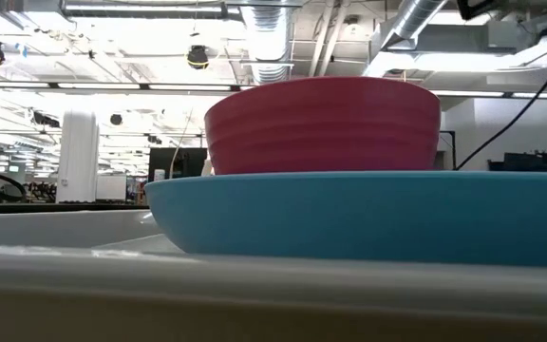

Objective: Set up tray
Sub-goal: Put the green spoon on the brown napkin

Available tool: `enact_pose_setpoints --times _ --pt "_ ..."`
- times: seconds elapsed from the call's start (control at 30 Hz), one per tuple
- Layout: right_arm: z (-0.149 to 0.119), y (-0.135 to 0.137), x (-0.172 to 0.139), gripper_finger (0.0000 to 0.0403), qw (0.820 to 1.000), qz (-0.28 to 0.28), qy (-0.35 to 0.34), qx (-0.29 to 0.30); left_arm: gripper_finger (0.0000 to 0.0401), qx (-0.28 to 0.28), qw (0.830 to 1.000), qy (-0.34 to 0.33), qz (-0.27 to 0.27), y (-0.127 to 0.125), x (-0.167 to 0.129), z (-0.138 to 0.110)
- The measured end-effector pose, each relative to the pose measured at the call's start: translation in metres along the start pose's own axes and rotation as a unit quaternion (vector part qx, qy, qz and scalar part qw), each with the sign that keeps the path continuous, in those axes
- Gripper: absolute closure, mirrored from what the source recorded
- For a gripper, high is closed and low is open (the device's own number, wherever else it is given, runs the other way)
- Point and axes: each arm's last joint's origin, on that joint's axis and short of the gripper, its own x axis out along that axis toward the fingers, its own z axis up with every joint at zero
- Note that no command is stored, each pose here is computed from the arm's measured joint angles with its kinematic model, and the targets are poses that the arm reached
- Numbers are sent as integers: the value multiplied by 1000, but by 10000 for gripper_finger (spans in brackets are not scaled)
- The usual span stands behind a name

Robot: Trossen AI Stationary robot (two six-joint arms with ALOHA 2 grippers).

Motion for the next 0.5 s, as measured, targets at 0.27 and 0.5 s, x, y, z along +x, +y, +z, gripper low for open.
enact_pose_setpoints --times 0.27,0.5 --pt "-9 -2 -36 338 996 -83 4 36 375 40 998 -18 -33 16 -41 -5" --pt "-23 -15 -47 279 987 -122 39 98 373 49 996 -32 -71 29 -73 -9"
